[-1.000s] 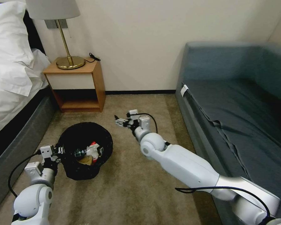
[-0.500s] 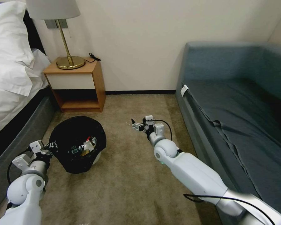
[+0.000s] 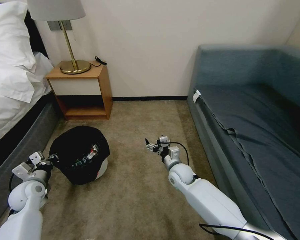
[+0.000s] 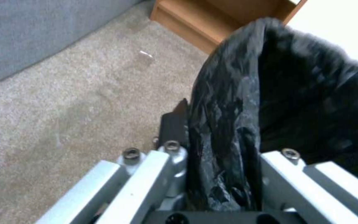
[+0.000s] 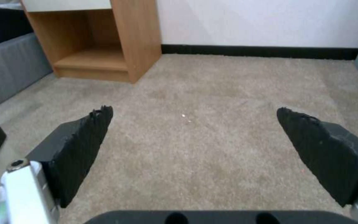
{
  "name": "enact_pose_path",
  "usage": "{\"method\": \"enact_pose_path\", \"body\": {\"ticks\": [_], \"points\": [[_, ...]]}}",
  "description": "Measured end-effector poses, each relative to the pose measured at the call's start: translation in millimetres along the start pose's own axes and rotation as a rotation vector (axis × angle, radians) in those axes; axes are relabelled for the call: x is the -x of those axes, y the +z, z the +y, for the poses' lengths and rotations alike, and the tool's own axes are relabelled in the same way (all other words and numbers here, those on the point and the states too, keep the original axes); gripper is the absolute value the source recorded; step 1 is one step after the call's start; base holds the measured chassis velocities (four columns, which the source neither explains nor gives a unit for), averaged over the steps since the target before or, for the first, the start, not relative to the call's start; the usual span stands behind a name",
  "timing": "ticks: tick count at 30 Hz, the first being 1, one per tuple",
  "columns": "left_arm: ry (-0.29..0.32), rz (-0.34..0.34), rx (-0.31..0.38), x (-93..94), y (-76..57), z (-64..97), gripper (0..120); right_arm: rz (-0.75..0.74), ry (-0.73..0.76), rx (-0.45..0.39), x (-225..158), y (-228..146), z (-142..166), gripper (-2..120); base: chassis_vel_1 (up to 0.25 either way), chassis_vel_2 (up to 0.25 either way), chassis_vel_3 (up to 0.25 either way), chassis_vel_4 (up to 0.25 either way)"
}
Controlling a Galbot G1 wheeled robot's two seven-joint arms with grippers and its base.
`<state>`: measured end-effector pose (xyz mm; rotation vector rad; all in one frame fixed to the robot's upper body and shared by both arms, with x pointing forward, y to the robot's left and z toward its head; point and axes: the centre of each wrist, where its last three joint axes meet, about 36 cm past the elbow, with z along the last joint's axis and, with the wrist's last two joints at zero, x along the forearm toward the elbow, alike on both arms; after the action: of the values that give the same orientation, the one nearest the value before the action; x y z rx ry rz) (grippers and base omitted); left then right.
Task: Pick up the trash bin, then pick up the garbage on the floor and place it into the trash bin.
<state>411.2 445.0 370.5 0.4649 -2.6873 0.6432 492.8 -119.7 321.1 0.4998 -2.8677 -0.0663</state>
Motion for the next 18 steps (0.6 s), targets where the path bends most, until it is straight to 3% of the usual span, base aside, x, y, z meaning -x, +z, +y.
{"method": "enact_pose_path", "body": {"ticks": [8, 10, 12, 18], "points": [[-0.006, 0.002, 0.020, 1.5, -0.6, 1.8, 46, 0.003, 0.003, 0.008, -1, 3, 1, 100, 0.000, 0.000, 0.000, 0.000], [-0.008, 0.002, 0.021, 0.9, -0.3, 2.9, 50, 0.003, 0.000, 0.009, 0, 3, 3, 100, 0.000, 0.000, 0.000, 0.000], [-0.011, -0.002, 0.026, -2.1, 0.1, 6.4, 61, 0.005, -0.006, 0.010, 0, 3, 7, 100, 0.000, 0.000, 0.000, 0.000], [-0.016, -0.008, 0.049, -13.8, -0.4, 9.8, 80, 0.006, -0.009, 0.007, 0, 4, 10, 100, 0.000, 0.000, 0.000, 0.000]]}}
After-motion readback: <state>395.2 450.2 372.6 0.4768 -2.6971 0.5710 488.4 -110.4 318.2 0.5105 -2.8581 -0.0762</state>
